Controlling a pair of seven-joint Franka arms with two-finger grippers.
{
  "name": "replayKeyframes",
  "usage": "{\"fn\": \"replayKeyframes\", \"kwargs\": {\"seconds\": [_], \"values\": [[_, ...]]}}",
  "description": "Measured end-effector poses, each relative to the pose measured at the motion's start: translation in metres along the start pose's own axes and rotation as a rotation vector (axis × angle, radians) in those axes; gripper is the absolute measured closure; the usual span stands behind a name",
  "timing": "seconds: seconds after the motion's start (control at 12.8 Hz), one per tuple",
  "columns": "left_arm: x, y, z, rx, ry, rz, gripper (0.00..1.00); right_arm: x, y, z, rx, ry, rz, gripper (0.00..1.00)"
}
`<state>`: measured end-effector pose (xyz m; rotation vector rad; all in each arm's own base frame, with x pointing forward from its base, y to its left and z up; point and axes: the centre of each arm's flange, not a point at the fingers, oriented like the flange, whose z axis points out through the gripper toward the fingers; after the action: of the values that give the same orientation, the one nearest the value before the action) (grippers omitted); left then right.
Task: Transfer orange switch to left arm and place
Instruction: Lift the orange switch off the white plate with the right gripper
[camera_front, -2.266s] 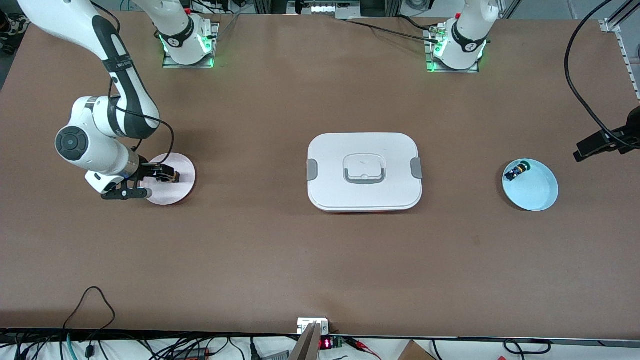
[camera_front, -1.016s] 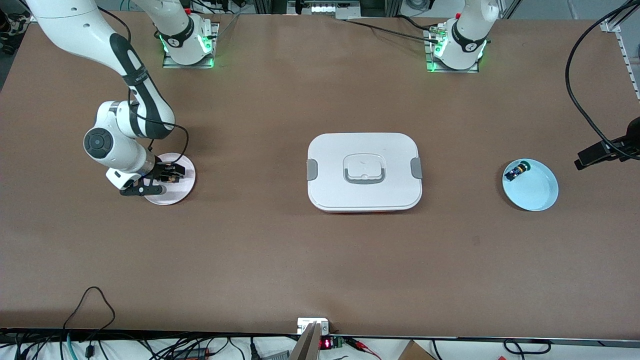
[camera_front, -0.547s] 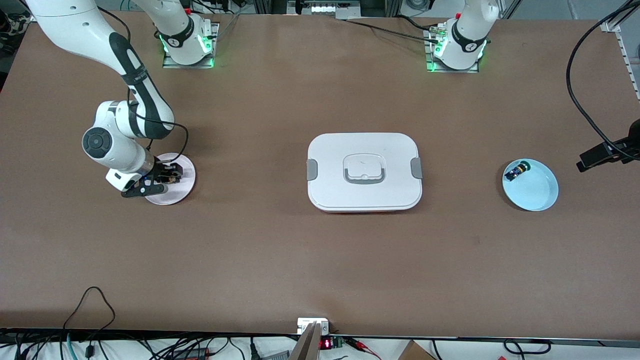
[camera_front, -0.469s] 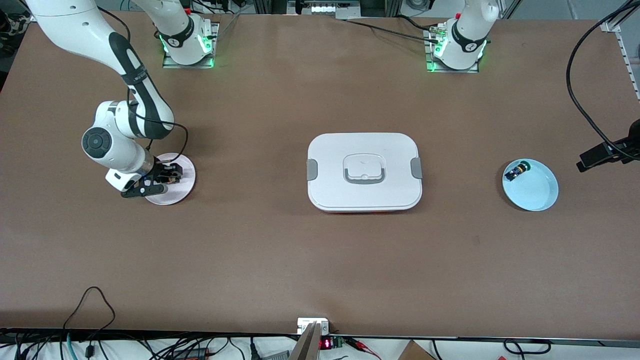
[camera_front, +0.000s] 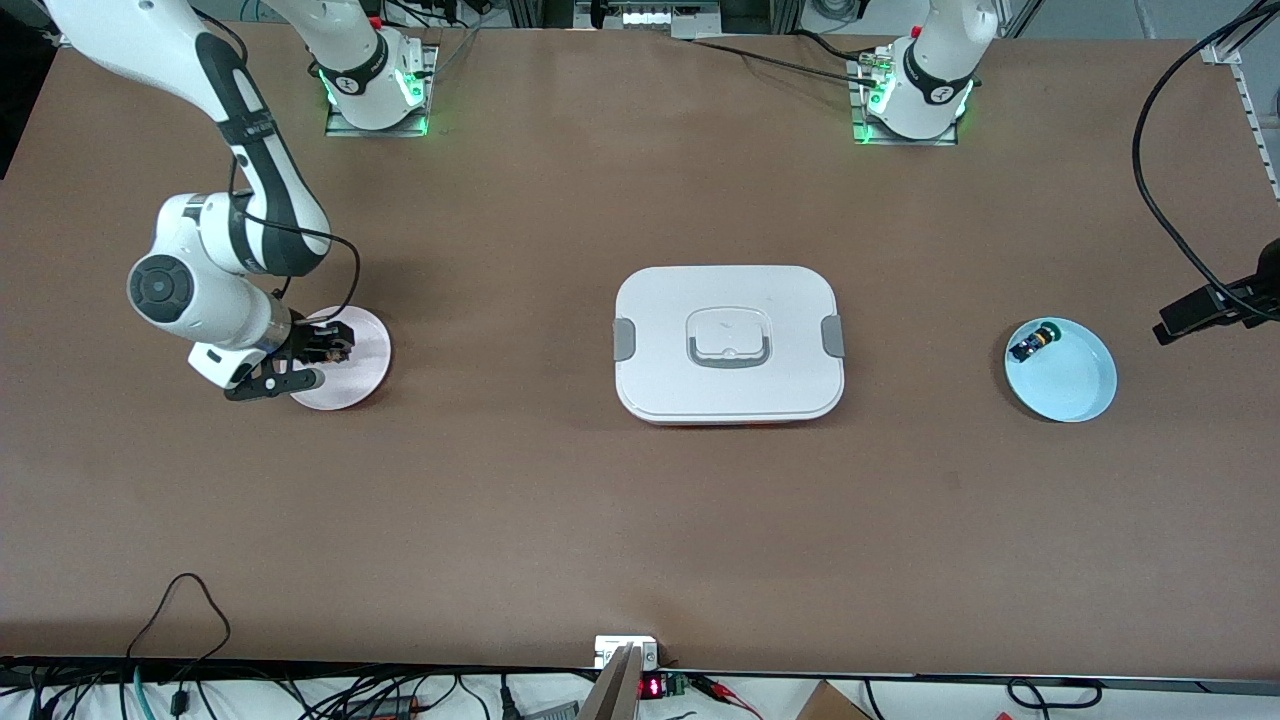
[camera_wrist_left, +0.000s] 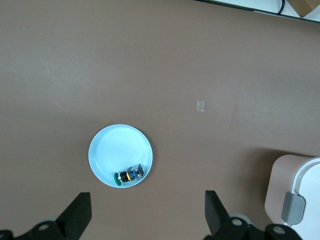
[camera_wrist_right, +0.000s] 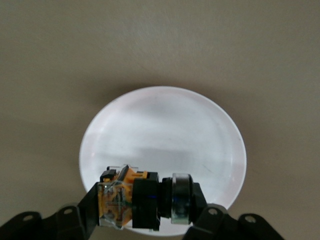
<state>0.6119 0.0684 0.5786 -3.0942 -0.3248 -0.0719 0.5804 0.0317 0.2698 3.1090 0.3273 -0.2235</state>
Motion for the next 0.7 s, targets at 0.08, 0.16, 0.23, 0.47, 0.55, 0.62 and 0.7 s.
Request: {"fn": "replayKeyframes", "kwargs": {"seconds": [0.08,0.16,0.23,0.47,0.55,0.62,0.7], "values": [[0.0,0.0,0.0,0.0,0.0,0.0,0.0,0.005,-0.004,-0.021,0.001,-0.007,-0.008,0.28],[0.0,0.0,0.0,0.0,0.0,0.0,0.0,0.009,-0.008,-0.041,0.002,-0.011,-0.016,0.28],[0.0,0.0,0.0,0.0,0.0,0.0,0.0,0.011,-0.011,-0.058,0.003,-0.009,-0.024,0.28],[0.0,0.008,0.003,-0.001,-0.004,0.014,0.0,0.015,-0.026,-0.101,0.004,0.009,-0.063,0.28],[0.0,0.009,0.004,-0.001,-0.005,0.015,0.0,0.015,-0.032,-0.112,0.006,0.007,-0.077,0.28],[0.001,0.007,0.004,0.0,-0.006,0.012,0.0,0.014,-0.039,-0.123,0.009,-0.001,-0.099,0.28],[0.001,0.006,0.004,0.0,-0.006,0.009,0.0,0.013,-0.044,-0.131,0.019,-0.006,-0.135,0.28]]}}
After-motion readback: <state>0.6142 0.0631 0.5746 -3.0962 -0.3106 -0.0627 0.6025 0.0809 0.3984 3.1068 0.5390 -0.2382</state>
